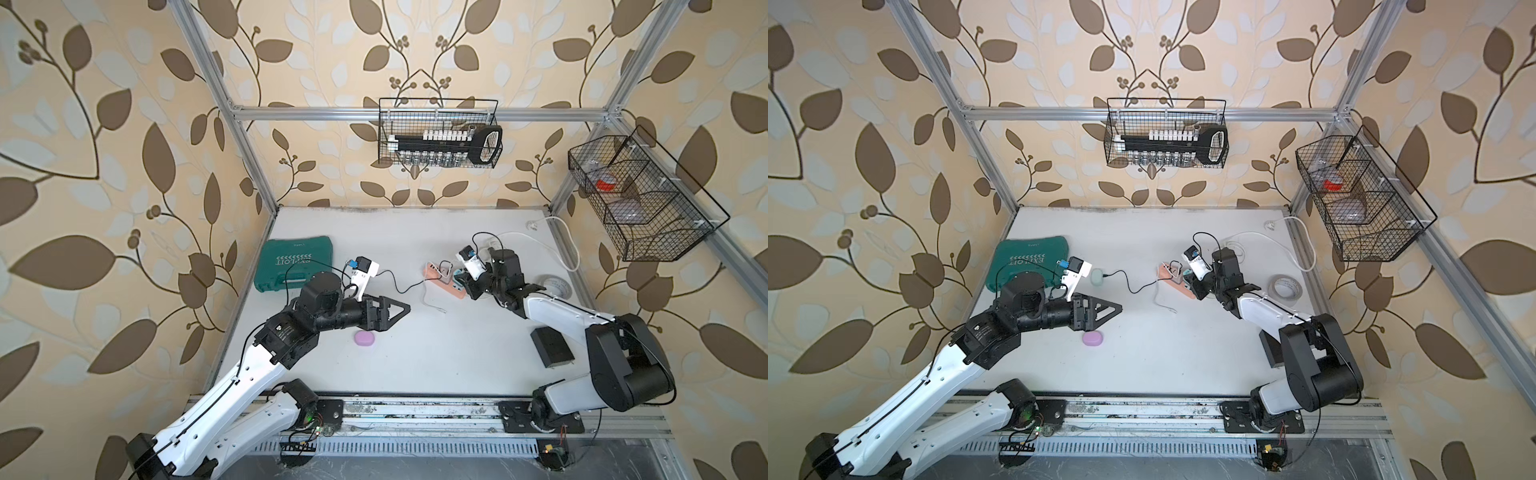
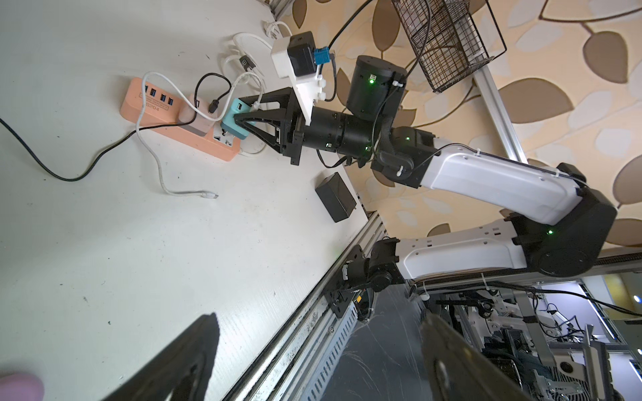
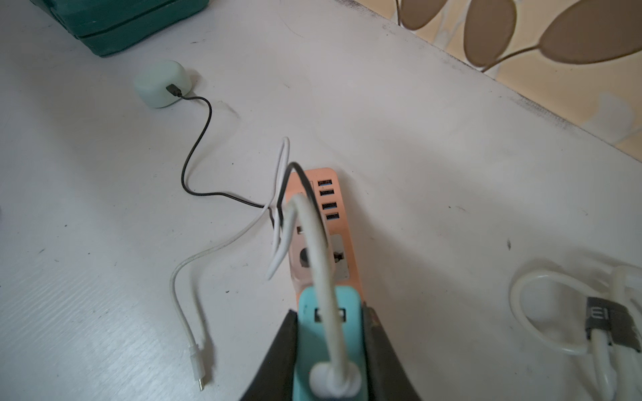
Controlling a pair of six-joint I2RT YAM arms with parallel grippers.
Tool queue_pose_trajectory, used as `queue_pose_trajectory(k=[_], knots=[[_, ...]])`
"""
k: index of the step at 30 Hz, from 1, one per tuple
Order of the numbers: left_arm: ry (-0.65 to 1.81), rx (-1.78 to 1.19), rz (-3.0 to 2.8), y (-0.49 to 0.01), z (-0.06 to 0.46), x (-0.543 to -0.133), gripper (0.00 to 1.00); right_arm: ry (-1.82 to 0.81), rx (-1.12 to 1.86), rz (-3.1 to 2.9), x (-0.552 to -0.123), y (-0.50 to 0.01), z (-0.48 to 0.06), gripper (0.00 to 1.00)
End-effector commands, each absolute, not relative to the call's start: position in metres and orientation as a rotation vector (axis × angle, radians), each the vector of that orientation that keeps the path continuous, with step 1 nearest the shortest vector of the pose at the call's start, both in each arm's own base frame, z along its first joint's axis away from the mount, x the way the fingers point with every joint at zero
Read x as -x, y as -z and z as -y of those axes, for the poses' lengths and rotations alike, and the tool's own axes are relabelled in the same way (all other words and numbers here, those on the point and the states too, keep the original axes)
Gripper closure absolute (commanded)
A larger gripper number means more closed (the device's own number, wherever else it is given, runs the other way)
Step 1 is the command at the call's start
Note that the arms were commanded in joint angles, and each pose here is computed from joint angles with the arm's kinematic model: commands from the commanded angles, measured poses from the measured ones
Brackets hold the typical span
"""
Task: Charge the bluetooth headset
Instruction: Insert the plug into the socket.
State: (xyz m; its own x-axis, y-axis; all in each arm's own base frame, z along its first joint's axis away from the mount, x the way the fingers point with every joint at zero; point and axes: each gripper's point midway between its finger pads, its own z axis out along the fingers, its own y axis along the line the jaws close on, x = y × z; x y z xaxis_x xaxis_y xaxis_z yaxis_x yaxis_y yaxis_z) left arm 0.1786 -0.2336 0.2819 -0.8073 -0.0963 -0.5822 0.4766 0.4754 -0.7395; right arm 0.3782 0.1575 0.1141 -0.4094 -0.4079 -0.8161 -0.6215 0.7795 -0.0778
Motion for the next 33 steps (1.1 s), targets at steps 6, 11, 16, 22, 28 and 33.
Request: queue_pose_trajectory(k=[6, 11, 16, 22, 28, 33], knots=[[1.334, -0.346, -2.105, -0.291, 0.233, -0.179, 0.07, -0.286, 0.883, -1.940, -0.371, -0.122, -0.160, 0.87], [1.334, -0.351, -2.106, -0.289, 0.233, -0.178, 0.07, -0.302, 0.888, -1.929, -0.368, -0.125, -0.154, 0.85], [1.323, -0.361, -2.102, -0.289, 0.233, -0.178, 0.07, -0.384, 0.942, -1.954, -0.363, -0.121, -0.160, 0.85], [1.322, -0.362, -2.102, -0.287, 0.232, -0.178, 0.07, -0.419, 0.968, -1.962, -0.363, -0.119, -0.164, 0.85], [1.324, -0.364, -2.093, -0.291, 0.232, -0.177, 0.07, -0.420, 0.932, -1.965, -0.364, -0.122, -0.161, 0.85], [1.323, -0.362, -2.074, -0.295, 0.229, -0.174, 0.07, -0.433, 0.896, -1.992, -0.366, -0.123, -0.157, 0.85]])
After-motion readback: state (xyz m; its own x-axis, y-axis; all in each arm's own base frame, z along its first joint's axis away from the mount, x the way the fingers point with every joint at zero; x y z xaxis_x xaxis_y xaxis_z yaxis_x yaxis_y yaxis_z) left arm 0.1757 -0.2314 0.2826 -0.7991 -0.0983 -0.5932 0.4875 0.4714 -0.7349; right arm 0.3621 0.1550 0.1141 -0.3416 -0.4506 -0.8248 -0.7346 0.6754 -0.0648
